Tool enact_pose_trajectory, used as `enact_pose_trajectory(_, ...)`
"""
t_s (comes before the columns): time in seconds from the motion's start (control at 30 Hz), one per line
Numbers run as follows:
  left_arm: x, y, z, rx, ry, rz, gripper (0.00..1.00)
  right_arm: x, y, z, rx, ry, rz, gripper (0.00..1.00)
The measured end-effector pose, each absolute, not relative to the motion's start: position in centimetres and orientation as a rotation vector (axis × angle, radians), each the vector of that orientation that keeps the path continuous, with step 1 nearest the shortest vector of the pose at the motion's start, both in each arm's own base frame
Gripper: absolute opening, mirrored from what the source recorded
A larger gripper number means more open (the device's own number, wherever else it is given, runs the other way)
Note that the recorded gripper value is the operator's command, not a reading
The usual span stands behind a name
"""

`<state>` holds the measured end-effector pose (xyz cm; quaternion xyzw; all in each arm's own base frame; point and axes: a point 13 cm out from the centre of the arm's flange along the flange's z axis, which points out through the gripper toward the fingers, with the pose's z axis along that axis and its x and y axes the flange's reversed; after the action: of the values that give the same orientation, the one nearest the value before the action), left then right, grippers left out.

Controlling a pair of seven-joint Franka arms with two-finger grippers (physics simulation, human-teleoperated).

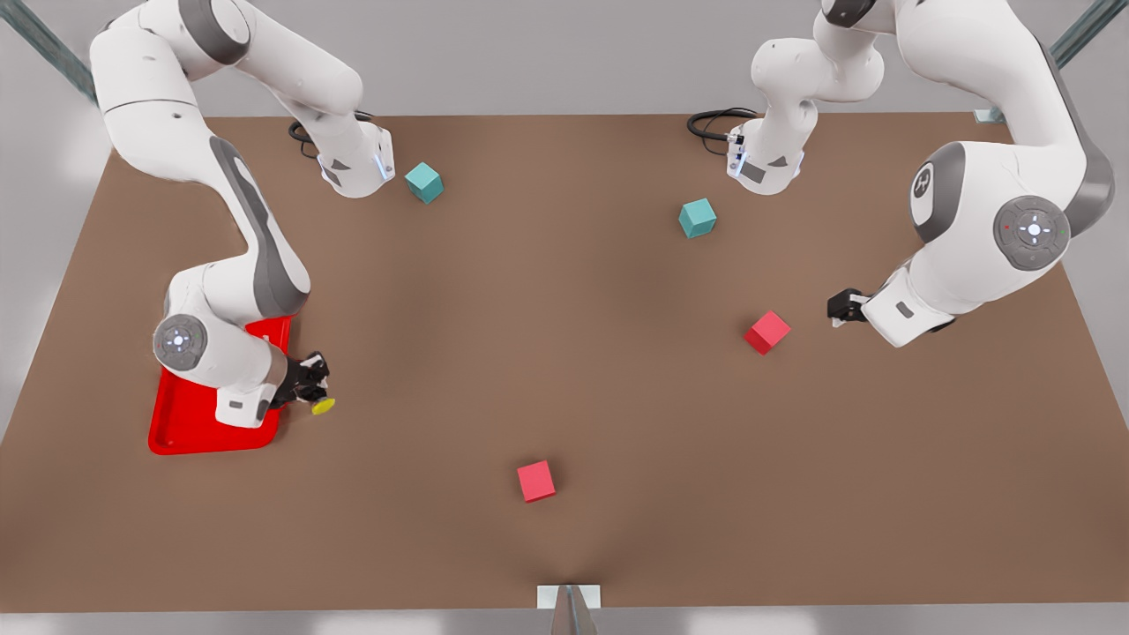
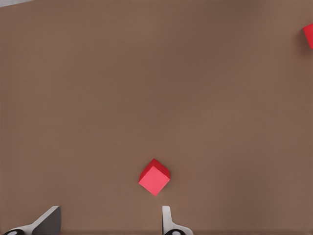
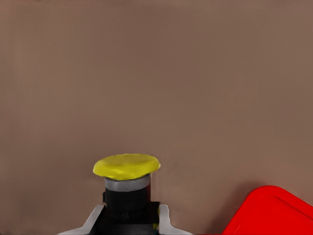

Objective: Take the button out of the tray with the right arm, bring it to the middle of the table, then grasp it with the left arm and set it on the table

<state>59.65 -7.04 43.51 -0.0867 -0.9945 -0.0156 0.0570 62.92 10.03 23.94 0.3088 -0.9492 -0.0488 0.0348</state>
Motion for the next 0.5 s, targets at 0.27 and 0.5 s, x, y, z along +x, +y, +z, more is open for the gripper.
enact_pose_trajectory(0.27, 59.6, -7.1, 43.4, -0.263, -3.014, -0.048, 1.0, 59.5, 38.9, 22.3, 0.86, -2.871, -0.243, 0.37)
enact_pose_trajectory(0.5, 59.8, -7.1, 42.9, -0.262, -3.007, -0.051, 1.0, 57.0, 54.7, 17.7, 0.442, -3.02, -0.246, 0.39)
